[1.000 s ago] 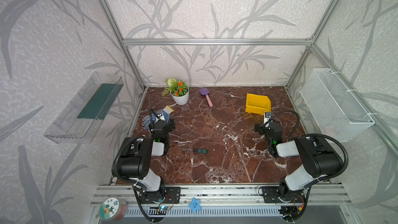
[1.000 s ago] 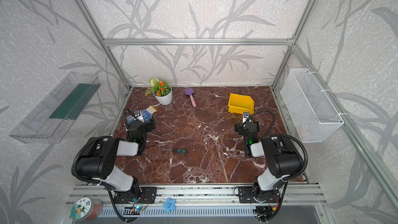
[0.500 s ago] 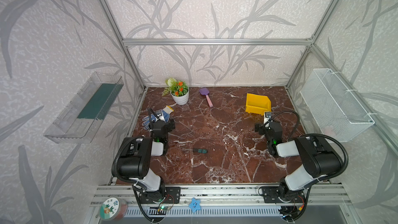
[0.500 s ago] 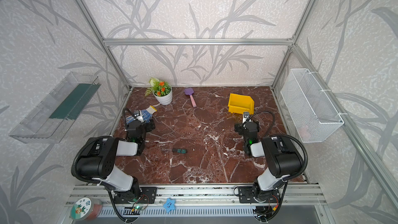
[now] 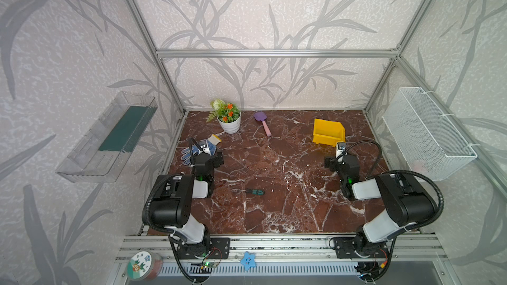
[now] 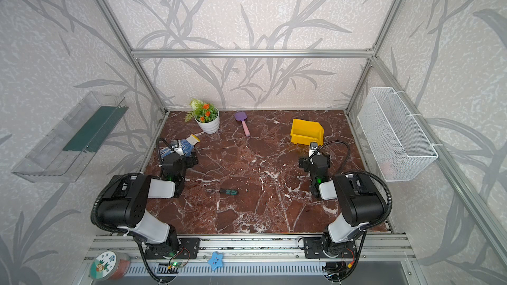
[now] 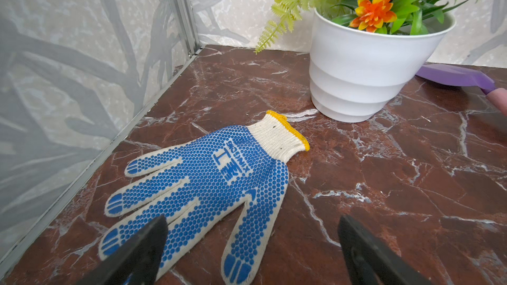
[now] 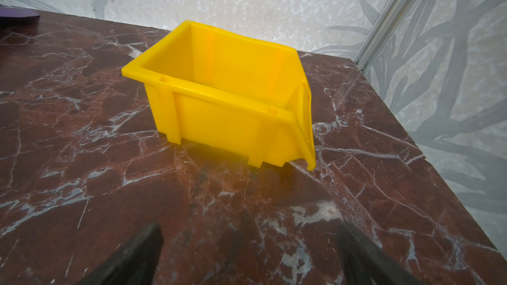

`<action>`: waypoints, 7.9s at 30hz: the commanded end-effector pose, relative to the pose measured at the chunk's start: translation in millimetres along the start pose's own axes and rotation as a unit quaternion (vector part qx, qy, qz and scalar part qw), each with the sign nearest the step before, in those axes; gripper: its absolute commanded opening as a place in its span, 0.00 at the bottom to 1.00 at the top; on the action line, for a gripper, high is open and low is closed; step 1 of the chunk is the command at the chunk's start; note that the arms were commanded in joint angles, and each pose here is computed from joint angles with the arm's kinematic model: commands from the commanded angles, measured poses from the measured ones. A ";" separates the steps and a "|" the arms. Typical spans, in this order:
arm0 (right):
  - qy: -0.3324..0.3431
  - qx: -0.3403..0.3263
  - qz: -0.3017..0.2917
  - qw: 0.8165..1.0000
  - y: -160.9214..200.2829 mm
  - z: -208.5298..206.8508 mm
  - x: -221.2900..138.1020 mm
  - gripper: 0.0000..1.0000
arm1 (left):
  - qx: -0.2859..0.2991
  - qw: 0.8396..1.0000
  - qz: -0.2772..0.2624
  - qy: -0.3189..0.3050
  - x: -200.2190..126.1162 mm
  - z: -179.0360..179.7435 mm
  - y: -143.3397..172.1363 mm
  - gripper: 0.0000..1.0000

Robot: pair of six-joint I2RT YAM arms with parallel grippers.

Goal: Put the screwdriver in the bin
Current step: Rotate the bin at the top-right of the table, then move the bin to the center of the table, then pick up the screwdriver from the center of the table, then place the screwdriver into the bin.

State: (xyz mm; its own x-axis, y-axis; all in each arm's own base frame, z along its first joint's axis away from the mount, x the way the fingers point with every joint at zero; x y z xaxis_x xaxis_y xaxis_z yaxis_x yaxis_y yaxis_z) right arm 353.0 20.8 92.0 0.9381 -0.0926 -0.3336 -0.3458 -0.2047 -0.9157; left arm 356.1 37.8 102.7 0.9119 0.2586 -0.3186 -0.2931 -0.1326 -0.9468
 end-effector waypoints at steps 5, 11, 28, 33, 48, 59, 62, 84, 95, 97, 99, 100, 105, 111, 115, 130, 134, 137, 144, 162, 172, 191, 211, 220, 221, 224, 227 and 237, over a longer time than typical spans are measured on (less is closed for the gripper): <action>0.037 0.025 -0.025 0.999 -16.3 -12.7 -10.0 0.99 | -0.009 1.000 -0.011 0.007 -2.4 2.1 -6.4 0.99; 0.051 -0.026 -0.055 0.997 -45.6 -3.2 -30.1 0.99 | -0.013 0.999 -0.031 -0.031 -40.9 9.4 -43.7 0.99; -0.044 0.094 0.089 0.991 -122.1 4.8 -12.0 0.99 | 0.135 0.955 -0.029 0.263 -115.1 -225.9 -72.7 0.99; -0.098 0.075 0.180 0.976 -118.1 20.5 25.7 0.99 | 0.271 0.920 -0.008 0.282 -131.9 -284.5 -50.4 0.99; -0.141 0.174 0.330 0.917 -80.5 -9.9 101.4 0.99 | 0.086 0.945 0.086 0.304 -144.9 -287.3 -55.2 0.99; -0.194 0.190 0.353 0.895 -69.7 25.0 82.2 0.99 | 0.009 0.951 0.158 0.266 -132.1 -253.8 -40.2 0.99; -0.204 0.189 0.352 0.894 -67.0 38.8 64.6 0.99 | 0.005 0.959 0.157 0.238 -128.0 -242.3 -37.1 0.99; -0.182 0.038 0.367 0.911 -44.9 117.5 43.6 0.71 | -0.054 0.960 0.173 0.213 -136.3 -192.3 -20.8 0.99; -0.161 -0.092 0.338 0.923 -56.8 163.5 14.9 0.10 | -0.128 0.941 0.217 0.224 -142.5 -166.3 -20.3 0.99; -0.176 -0.092 0.338 0.920 -54.0 178.4 5.9 0.02 | -0.152 0.939 0.220 0.218 -143.1 -156.8 -19.0 0.99; -0.199 -0.089 0.337 0.916 -52.2 197.1 -4.7 0.02 | -0.187 0.932 0.228 0.212 -142.8 -146.5 -16.0 0.99; -0.207 -0.090 0.335 0.915 -52.3 207.2 -10.0 0.02 | -0.210 0.925 0.233 0.215 -143.0 -142.2 -15.2 0.99; -0.198 -0.086 0.348 0.912 -50.6 232.6 -15.6 0.02 | -0.245 0.915 0.244 0.209 -142.5 -129.8 -11.4 0.99; -0.220 -0.109 0.351 0.904 -61.0 239.4 -16.2 0.25 | -0.251 0.907 0.261 0.214 -143.0 -126.8 -9.1 0.99; -0.259 -0.122 0.299 0.910 -99.3 235.1 -41.3 0.40 | -0.269 0.901 0.259 0.218 -146.2 -124.5 -18.9 0.99; -0.486 -0.224 0.168 0.828 -67.3 316.0 -154.0 0.78 | -0.451 0.816 0.265 0.245 -132.1 -70.2 -50.3 0.99; -0.511 -0.242 0.176 0.806 -47.7 344.5 -162.2 0.78 | -0.475 0.804 0.267 0.238 -129.7 -60.9 -41.1 0.99; -0.521 -0.260 0.177 0.793 -34.2 365.0 -170.8 0.77 | -0.467 0.811 0.265 0.231 -133.3 -57.4 -38.9 1.00; -0.496 -0.298 0.206 0.789 -4.5 383.0 -165.4 0.69 | -0.427 0.841 0.250 0.218 -145.6 -49.9 -47.8 0.99; -0.404 -0.327 0.196 0.831 -4.0 351.9 -149.1 0.12 | -0.392 0.855 0.237 0.242 -145.0 -55.8 -52.1 0.99; -0.368 -0.258 0.171 0.877 -69.4 291.7 -134.3 0.11 | -0.320 0.877 0.222 0.283 -153.0 -97.0 -66.8 0.99; -0.232 -0.140 0.237 0.933 -99.5 141.0 -38.5 0.10 | -0.204 0.857 0.290 0.373 -155.2 -246.0 -53.1 0.99; -0.269 -0.293 0.316 0.861 -72.7 171.4 9.3 0.11 | -0.176 0.872 0.294 0.350 -151.4 -241.4 -39.1 0.99; -0.276 -0.311 0.323 0.850 -65.3 177.9 19.7 0.11 | -0.168 0.873 0.302 0.345 -147.9 -243.4 -33.8 0.99; -0.282 -0.310 0.321 0.850 -64.6 180.2 20.1 0.12 | -0.168 0.873 0.302 0.344 -147.4 -243.6 -33.6 0.99; -0.290 -0.305 0.321 0.848 -60.7 185.4 23.0 0.16 | -0.166 0.875 0.302 0.341 -146.2 -243.0 -31.6 0.99; -0.291 -0.304 0.324 0.847 -56.1 188.6 28.1 0.19 | -0.164 0.875 0.304 0.341 -147.0 -242.2 -31.7 0.99; -0.264 -0.305 0.327 0.855 -55.3 187.1 37.1 0.35 | -0.155 0.885 0.293 0.328 -147.7 -231.3 -33.5 0.99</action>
State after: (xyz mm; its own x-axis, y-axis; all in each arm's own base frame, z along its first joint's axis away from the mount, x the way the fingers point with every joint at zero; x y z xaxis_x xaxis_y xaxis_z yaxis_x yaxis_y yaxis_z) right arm 403.2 211.1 80.7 0.3323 0.0485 -0.9419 -0.5881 -0.7701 -0.2472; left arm 299.6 -224.3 187.0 0.6093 -0.5601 -0.5613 -0.7871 -0.3417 -0.5135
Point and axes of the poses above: each gripper's point midway between its finger pads, its own x axis out along the fingers, its own z axis along the line the jaws close on, y = z × x, the point moved 4 cm from there along -x, back along the fingers, and after that the axes turned 5 degrees about -x, right-handed, at the moved point
